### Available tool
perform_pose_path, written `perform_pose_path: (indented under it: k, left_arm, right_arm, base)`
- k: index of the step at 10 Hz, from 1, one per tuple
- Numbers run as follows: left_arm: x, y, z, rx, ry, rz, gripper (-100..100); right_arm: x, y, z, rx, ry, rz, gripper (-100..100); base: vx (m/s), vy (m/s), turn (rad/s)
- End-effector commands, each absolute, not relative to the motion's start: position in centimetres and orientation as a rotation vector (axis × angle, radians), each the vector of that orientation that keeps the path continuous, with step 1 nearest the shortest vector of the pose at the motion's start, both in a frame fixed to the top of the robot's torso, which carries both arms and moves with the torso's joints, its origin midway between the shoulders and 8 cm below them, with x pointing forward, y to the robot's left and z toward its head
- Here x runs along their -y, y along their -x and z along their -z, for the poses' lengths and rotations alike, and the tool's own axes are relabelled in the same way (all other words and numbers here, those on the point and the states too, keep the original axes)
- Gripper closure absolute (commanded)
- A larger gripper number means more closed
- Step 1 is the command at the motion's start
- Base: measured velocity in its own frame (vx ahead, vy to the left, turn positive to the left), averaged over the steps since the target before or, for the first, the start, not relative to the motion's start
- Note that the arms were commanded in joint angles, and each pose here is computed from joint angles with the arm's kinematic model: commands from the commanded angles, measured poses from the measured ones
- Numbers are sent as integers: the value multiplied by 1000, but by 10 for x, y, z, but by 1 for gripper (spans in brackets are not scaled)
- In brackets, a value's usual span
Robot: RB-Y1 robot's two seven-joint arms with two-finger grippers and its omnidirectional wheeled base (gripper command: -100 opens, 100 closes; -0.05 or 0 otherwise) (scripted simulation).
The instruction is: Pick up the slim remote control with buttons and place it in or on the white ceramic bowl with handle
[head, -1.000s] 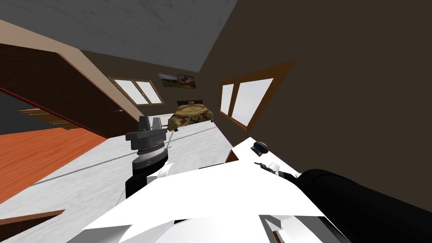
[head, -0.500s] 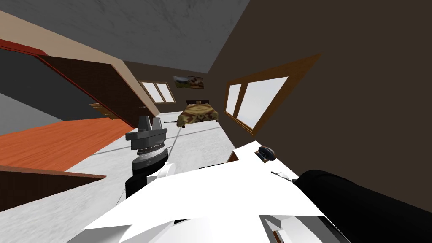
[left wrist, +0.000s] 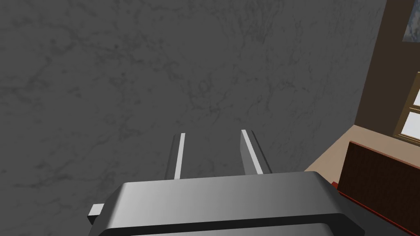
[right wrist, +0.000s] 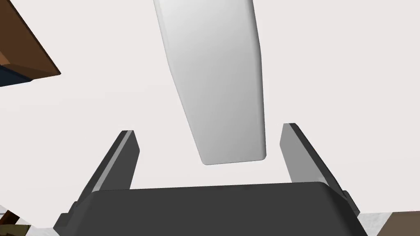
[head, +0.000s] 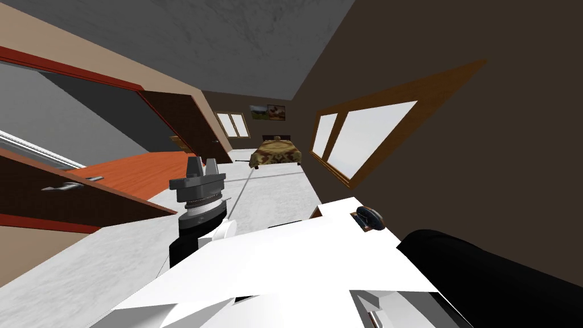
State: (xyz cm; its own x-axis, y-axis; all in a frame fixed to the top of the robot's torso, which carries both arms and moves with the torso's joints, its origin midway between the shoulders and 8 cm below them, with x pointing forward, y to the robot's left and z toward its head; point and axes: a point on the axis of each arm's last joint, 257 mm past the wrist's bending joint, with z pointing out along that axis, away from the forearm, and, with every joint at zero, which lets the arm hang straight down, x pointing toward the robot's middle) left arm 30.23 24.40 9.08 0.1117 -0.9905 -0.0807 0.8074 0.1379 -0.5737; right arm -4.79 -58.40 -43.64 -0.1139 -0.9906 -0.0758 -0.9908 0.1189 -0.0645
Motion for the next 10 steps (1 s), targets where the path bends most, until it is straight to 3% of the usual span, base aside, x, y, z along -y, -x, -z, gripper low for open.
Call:
perform_pose_path:
  k: [1, 6, 7, 8, 10]
  left_arm:
    - [-244, -302, -91, -508, 441, 1384, 0]
    - [-244, -302, -91, -508, 441, 1384, 0]
    - [-244, -302, -91, -508, 441, 1384, 0]
    - [-244, -302, -91, -508, 441, 1384, 0]
    - [-244, -302, -91, -508, 441, 1384, 0]
  right_arm:
    - [593, 65, 442, -2270, 2101, -1, -100]
    - [595, 86, 453, -2264, 2171, -14, -100]
    - [595, 86, 453, -2262, 2175, -14, 0]
    - [588, 93, 465, -2276, 2159, -9, -100]
    - [581, 98, 475, -2285, 2148, -7, -100]
  base:
    - [-27, -66, 189]
    - [-14, -19, 107]
    - [0, 0, 0]
    - [-6, -18, 87]
    - [-10, -35, 74]
